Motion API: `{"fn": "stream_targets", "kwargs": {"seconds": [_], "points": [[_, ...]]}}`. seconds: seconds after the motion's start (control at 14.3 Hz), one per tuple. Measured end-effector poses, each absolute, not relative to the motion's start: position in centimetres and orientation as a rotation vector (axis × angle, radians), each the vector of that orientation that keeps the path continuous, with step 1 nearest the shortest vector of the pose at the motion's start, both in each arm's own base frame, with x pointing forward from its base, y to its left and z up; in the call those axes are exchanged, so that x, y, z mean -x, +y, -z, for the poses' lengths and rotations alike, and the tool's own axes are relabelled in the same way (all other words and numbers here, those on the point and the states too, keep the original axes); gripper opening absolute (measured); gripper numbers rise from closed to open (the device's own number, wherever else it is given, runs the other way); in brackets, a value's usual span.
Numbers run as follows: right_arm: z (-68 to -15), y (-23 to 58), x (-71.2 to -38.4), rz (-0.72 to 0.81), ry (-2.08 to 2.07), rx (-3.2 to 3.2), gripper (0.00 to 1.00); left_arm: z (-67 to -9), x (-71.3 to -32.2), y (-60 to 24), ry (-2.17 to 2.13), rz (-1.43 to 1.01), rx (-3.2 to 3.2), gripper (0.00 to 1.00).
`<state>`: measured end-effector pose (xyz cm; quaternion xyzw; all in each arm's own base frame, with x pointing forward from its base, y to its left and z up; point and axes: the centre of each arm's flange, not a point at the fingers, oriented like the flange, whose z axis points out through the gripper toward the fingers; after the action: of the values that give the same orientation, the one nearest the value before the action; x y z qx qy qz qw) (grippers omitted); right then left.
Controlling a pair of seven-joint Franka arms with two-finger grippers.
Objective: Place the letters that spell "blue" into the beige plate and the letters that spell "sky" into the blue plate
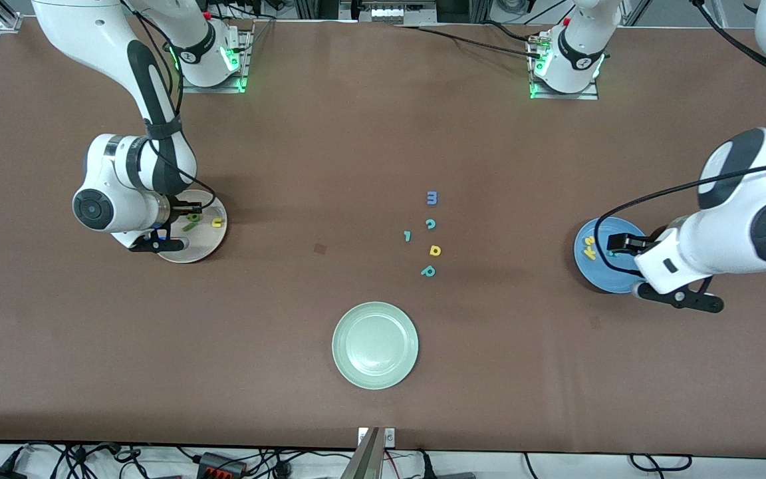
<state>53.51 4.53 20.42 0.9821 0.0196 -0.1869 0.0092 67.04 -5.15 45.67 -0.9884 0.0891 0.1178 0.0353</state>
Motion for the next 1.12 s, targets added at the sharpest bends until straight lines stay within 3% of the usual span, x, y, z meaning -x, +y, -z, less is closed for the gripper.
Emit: {"fn": "stream_targets", "kwargs": {"seconds": [0.07, 0.14, 0.42, 0.63, 0.91, 1.12], "points": [[-20.3, 5.1, -53.6, 0.568, 0.069, -3.072, 0.29, -47.0, -67.1, -5.3, 0.267, -0.350, 3.042, 1.00], [-20.1, 5.7, -53.7, 0.550, 0.077, -3.074, 0.35, -48.4, -67.0, -5.5, 0.265, -0.334, 3.042, 1.00], [-20.9, 6.5, -54.3, 0.543, 0.078, -3.083, 0.73, -52.3, -65.8, -5.0, 0.161, -0.333, 3.104, 1.00], [-27.6, 7.6, -57.0, 0.612, 0.054, -3.111, 1.00, -53.0, -65.4, -2.1, -0.001, -0.378, 3.178, 1.00], [-41.0, 6.1, -60.3, 0.607, 0.028, -3.150, 1.00, -55.5, -63.9, -2.6, -0.059, -0.204, 3.128, 1.00], [-46.9, 3.6, -61.6, 0.499, -0.024, -3.165, 1.00, -56.0, -60.9, -3.1, 0.033, -0.059, 3.116, 1.00]]}}
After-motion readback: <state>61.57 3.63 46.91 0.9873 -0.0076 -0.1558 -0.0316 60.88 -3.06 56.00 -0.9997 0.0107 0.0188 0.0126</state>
